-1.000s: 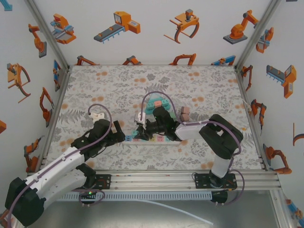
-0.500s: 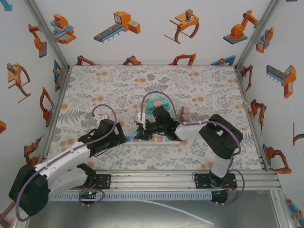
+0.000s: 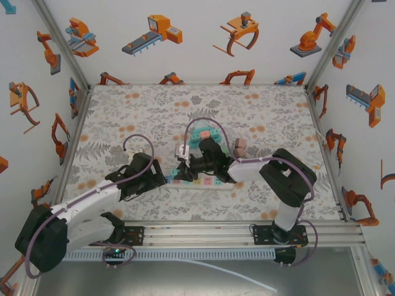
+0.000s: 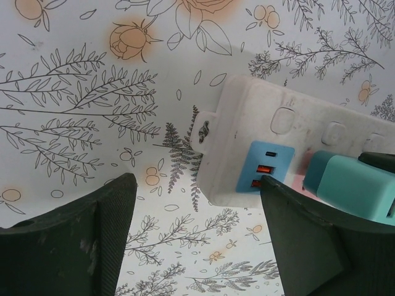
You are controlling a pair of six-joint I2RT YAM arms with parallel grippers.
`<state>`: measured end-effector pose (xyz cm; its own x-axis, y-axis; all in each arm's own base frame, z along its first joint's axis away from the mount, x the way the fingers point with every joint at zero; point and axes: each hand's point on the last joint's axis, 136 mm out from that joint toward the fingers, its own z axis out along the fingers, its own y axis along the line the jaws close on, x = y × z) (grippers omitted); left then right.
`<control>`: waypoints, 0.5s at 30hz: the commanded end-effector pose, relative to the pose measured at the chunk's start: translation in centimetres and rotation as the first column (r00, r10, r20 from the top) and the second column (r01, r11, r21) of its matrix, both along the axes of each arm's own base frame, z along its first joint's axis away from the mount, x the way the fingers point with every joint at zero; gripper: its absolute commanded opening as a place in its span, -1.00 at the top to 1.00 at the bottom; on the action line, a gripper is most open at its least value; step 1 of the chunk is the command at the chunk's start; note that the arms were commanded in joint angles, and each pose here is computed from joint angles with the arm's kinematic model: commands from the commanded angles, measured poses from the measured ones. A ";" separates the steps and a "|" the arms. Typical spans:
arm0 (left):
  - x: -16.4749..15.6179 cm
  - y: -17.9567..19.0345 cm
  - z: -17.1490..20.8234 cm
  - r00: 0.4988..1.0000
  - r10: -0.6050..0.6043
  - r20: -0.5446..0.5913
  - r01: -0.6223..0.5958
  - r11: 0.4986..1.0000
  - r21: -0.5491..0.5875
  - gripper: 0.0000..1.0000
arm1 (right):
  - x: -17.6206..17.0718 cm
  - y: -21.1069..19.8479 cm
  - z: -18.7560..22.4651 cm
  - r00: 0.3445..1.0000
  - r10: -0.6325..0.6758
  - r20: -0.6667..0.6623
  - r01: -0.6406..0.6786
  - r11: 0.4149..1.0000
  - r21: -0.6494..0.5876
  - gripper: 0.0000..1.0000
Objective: Pull the plug off the socket
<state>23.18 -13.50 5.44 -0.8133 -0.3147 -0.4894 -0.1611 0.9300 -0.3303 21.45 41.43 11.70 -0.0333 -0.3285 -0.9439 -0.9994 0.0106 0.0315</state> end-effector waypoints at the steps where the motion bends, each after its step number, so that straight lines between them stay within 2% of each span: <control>1: -0.3 1.6 -0.9 0.999 0.043 -0.033 -0.041 0.996 0.074 -0.48 | -0.3 0.7 5.8 0.996 0.023 0.084 -0.036 0.987 0.156 0.54; 6: -0.2 1.6 -0.4 0.999 0.044 -0.022 -0.042 0.997 0.069 -0.47 | 0.0 0.2 7.4 0.994 -0.027 0.105 0.007 0.982 0.189 0.55; 11: 0.2 1.5 1.4 0.999 0.041 0.013 -0.042 0.997 0.060 -0.47 | 2.2 -1.6 9.4 0.969 -0.231 0.083 0.207 0.952 0.227 0.55; 15: 1.1 -0.2 4.2 0.995 -0.022 0.101 0.023 1.000 -0.014 -0.48 | 4.0 -4.2 10.7 0.911 -0.410 0.041 0.387 0.885 0.259 0.56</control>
<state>23.25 -12.92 6.89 -0.7954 -0.3152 -0.5177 -0.1605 0.9332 -0.3215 23.51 38.91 20.12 -0.0056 -0.1507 -0.9886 -0.9666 0.2542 -0.0333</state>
